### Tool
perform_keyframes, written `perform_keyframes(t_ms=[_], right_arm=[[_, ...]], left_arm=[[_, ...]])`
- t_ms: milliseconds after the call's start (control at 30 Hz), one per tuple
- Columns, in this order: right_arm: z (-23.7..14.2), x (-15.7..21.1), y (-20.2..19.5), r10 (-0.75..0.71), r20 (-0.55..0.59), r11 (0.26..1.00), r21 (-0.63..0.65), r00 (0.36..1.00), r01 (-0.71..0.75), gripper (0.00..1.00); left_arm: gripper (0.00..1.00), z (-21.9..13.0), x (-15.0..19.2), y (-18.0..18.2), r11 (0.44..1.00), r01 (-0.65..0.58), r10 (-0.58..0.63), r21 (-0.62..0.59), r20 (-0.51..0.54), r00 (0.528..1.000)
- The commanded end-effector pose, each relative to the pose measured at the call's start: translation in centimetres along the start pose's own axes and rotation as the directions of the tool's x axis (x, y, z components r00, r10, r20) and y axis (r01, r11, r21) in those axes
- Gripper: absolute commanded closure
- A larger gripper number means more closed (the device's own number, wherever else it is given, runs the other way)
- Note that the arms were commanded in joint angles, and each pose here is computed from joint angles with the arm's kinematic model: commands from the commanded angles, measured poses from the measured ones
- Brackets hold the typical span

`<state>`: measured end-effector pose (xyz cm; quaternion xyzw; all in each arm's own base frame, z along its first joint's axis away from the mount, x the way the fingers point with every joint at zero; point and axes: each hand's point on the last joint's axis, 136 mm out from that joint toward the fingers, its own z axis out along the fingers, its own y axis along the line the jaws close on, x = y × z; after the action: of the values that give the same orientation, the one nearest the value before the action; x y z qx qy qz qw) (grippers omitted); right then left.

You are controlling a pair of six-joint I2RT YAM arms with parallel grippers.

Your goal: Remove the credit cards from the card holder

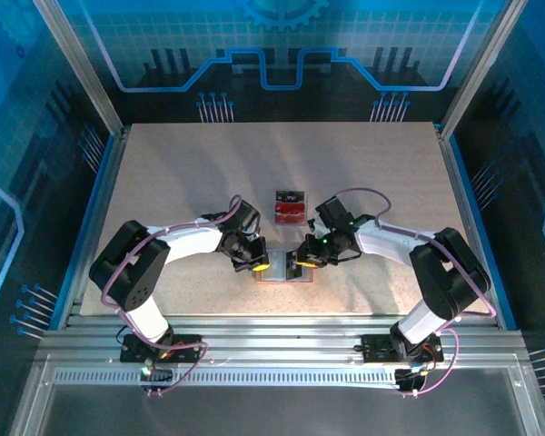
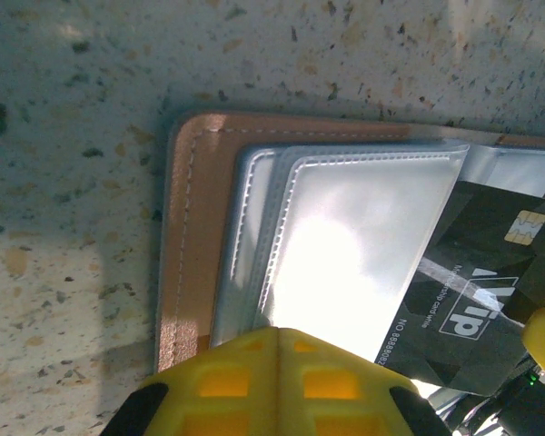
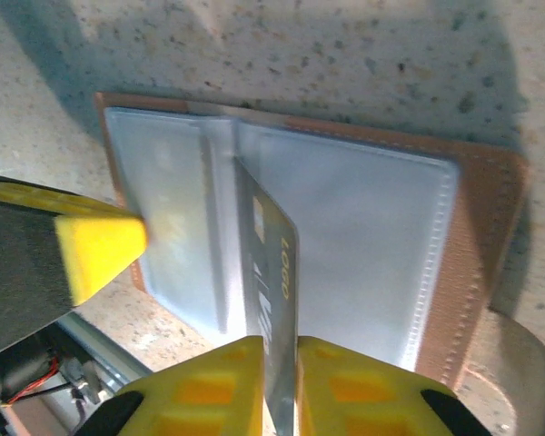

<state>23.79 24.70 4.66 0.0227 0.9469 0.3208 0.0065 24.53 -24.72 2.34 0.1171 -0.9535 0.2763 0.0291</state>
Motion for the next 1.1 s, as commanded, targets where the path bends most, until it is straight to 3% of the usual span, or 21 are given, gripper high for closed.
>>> perform_keyframes(t_ms=[0,433,1067], right_arm=[[0.1,0.2,1.0,0.025,-0.010,0.998,-0.060,1.000,-0.025,0.83],[-0.6,0.1,1.2,0.014,0.012,0.999,-0.038,1.000,-0.014,0.89],[-3.9,-1.8,3.4,-0.077,0.064,0.997,0.003,0.995,0.076,0.91]], left_arm=[[0.99,0.0,0.3,0.9,0.999,-0.003,0.002,-0.053,-0.005,1.000],[0.96,-0.5,0.2,0.3,0.999,-0.013,0.013,-0.036,0.006,1.000],[0.89,-3.5,-1.0,-0.8,1.000,-0.025,0.024,0.008,0.089,0.996]])
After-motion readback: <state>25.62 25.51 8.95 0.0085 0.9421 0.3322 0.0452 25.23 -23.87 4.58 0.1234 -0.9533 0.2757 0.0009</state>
